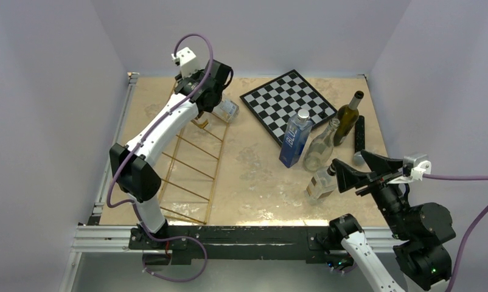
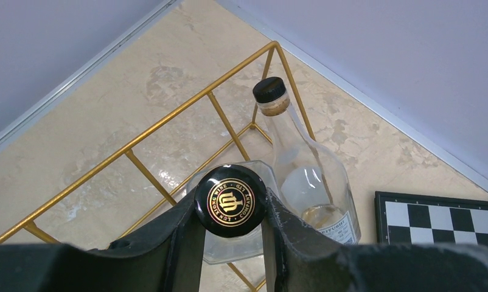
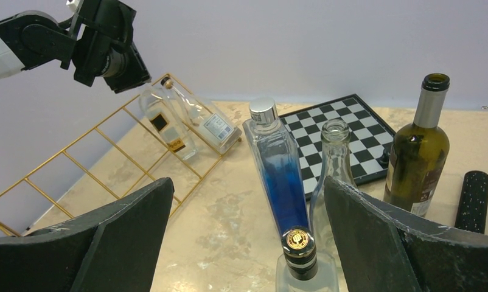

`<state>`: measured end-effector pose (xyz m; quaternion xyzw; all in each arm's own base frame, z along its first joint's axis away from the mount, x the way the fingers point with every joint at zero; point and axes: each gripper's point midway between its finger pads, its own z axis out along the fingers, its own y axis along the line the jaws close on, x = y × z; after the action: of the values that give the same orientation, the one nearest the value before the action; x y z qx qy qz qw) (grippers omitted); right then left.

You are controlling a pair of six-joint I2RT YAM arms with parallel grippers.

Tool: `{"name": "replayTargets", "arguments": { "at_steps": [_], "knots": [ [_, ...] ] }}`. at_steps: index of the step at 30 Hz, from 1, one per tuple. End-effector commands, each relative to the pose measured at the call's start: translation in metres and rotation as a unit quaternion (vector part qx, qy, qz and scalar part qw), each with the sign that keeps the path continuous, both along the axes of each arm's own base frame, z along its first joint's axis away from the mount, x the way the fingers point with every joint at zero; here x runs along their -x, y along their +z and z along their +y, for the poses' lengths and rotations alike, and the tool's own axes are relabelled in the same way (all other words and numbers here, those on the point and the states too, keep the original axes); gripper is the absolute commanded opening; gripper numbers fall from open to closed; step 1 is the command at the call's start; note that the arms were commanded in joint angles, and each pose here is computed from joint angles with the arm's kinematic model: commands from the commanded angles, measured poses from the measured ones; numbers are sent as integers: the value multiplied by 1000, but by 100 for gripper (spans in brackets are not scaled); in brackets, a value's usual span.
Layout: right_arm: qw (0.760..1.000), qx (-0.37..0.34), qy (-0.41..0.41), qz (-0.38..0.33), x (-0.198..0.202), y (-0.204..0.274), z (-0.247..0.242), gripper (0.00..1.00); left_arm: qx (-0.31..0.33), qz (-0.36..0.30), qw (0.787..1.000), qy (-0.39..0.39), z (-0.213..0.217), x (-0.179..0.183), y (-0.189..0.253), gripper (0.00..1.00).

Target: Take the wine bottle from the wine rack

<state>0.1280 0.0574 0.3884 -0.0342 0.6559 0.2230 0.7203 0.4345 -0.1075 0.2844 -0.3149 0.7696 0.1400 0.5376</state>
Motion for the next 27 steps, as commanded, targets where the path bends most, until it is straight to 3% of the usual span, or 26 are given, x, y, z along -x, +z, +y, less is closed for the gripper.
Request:
{"name": "replayTargets", "arguments": {
  "at_steps": [1, 23, 27],
  "knots": [
    [1000, -13, -3, -18, 4, 10, -3, 99, 21, -116, 993, 24, 9, 1, 73, 0],
    [1000, -8, -1, -19, 0, 13, 0, 99, 44, -170, 984, -27, -8, 24, 134, 0],
    [1000, -8, 2, -18, 0, 14, 1, 99, 63, -161, 983, -64, -16, 31, 132, 0]
  ]
}}
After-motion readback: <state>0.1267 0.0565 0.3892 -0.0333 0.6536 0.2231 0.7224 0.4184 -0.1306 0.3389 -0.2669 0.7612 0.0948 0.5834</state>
